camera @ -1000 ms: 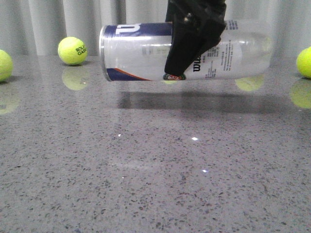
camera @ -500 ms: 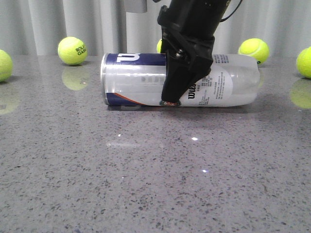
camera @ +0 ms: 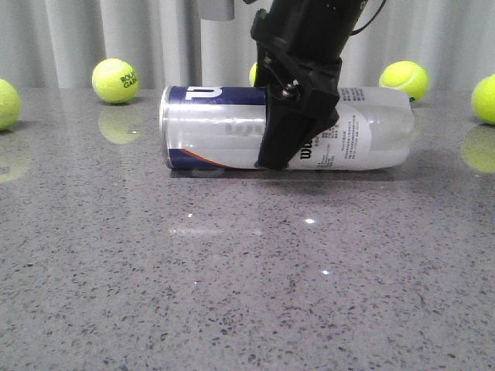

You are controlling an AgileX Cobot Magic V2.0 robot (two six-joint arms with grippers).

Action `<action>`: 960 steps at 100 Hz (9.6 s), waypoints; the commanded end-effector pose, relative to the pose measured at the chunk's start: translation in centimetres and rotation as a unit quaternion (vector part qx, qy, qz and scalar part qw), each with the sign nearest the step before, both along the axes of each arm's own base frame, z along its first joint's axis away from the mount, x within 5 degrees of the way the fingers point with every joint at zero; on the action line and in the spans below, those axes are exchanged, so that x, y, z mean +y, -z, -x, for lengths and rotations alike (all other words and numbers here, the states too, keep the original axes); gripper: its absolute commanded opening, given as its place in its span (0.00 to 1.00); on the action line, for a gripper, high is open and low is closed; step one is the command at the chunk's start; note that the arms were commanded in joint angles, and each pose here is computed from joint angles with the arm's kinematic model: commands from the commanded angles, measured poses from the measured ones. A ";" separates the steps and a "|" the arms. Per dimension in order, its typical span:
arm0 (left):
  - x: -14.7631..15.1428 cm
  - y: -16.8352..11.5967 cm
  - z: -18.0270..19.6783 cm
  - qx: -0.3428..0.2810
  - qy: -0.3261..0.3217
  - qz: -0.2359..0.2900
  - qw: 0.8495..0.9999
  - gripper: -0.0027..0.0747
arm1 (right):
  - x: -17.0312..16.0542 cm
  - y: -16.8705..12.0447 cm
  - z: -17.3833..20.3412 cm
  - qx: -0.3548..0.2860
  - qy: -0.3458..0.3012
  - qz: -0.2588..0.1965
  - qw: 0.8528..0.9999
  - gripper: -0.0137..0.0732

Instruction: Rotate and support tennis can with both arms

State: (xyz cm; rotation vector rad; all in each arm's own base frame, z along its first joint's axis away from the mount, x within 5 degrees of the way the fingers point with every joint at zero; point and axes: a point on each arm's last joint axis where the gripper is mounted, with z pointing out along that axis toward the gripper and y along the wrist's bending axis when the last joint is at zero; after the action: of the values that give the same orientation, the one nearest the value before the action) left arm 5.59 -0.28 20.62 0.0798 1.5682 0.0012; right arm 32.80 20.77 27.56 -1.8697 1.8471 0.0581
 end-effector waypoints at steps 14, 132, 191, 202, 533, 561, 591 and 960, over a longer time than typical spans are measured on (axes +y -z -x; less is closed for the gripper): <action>0.0 0.6 0.1 -0.037 -0.002 0.010 0.999 0.01 | -0.2 -2.8 0.3 -0.038 0.003 -0.027 0.999 0.90; 0.0 0.6 0.1 -0.037 -0.002 0.010 0.999 0.01 | -1.3 -5.9 2.5 -0.039 0.001 -0.035 0.999 0.90; 0.0 0.6 0.1 -0.037 -0.002 0.010 0.999 0.01 | -1.4 -5.7 2.8 -0.017 0.000 -0.026 1.000 0.90; 0.0 0.6 0.1 -0.037 -0.002 0.010 0.999 0.01 | -1.5 -5.9 2.9 -0.019 0.001 -0.028 0.999 0.90; 0.1 -5.1 1.2 -0.125 0.005 0.068 0.990 0.01 | -21.0 -5.6 21.5 -0.360 0.473 -0.478 0.648 0.08; -0.5 -12.8 0.8 -0.036 0.034 0.117 0.992 0.01 | -21.0 -5.6 21.5 -0.360 0.473 -0.478 0.648 0.08; -1.4 -18.7 -3.1 0.147 0.056 0.101 0.982 0.01 | -21.0 -5.6 21.5 -0.360 0.473 -0.478 0.648 0.08; -15.3 -12.3 -18.1 0.361 0.530 0.198 0.742 0.01 | -21.0 -5.5 21.5 -0.359 0.473 -0.477 0.648 0.08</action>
State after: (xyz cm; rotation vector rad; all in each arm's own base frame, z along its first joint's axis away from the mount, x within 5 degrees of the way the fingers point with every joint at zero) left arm 25.40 -16.03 29.18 0.6279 2.1593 -1.4498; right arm 11.42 -0.04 31.39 -0.0396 1.5660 -0.0466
